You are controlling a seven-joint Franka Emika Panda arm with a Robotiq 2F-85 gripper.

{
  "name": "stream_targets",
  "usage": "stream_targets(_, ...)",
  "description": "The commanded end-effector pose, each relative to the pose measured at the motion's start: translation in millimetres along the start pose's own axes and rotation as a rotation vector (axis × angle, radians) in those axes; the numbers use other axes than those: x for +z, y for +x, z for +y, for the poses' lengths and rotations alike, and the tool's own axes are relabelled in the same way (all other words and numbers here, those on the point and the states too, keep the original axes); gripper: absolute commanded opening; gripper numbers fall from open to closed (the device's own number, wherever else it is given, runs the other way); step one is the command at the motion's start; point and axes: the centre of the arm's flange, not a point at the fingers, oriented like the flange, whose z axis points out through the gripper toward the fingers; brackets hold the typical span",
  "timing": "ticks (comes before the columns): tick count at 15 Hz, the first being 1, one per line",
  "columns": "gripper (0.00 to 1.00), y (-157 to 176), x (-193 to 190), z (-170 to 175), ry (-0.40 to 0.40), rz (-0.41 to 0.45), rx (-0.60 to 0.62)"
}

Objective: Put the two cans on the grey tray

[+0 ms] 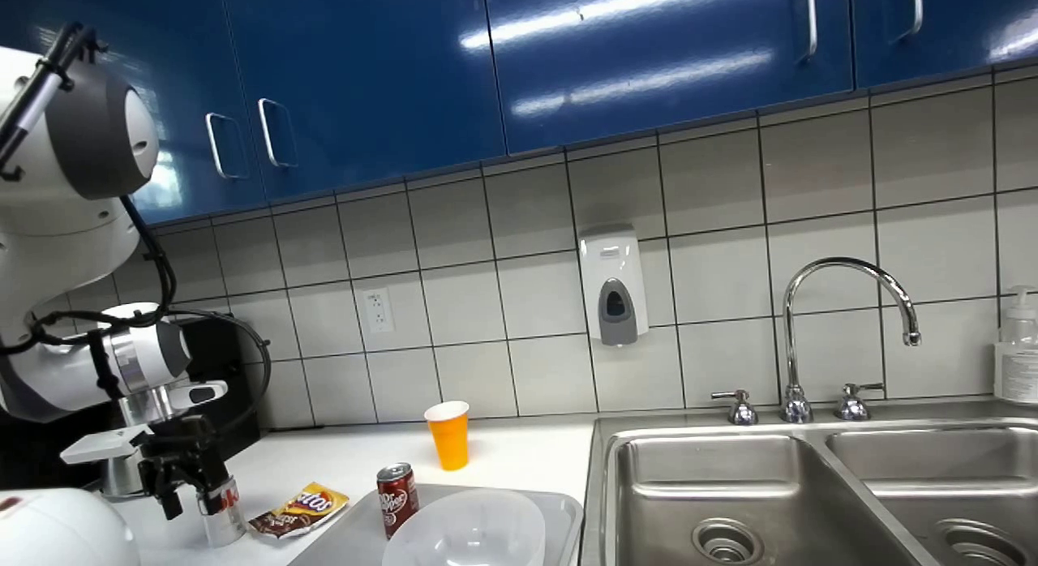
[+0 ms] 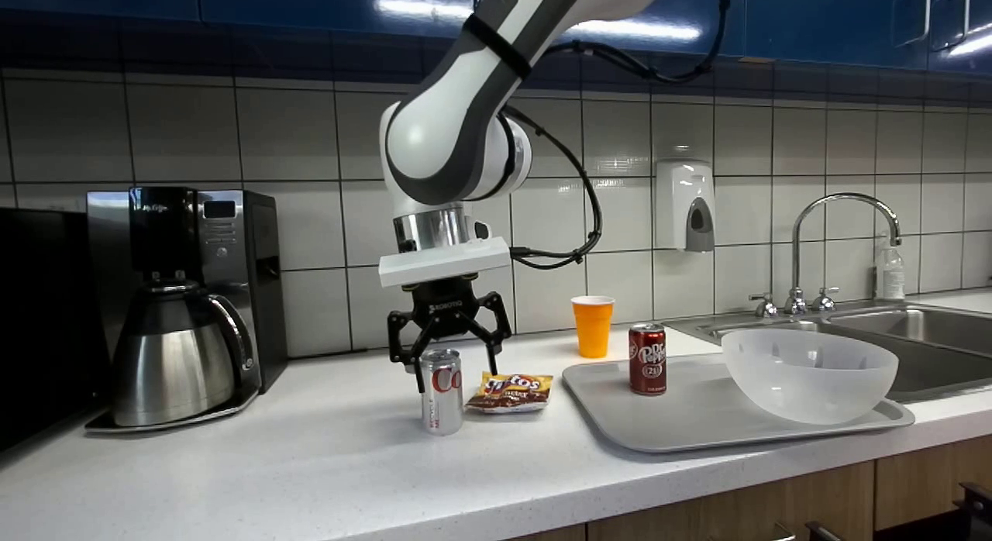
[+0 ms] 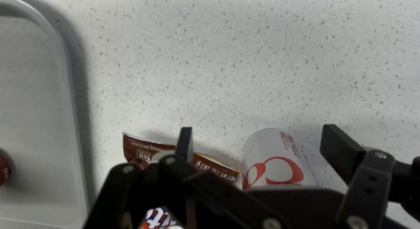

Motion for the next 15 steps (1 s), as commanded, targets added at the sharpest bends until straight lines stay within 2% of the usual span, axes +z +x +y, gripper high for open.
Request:
stream_targets(1,1.0,15,2,-9,0.005,0.025,-0.02)
stream_targets(15,1.0,54,24,-18,0.057,0.054,0.021)
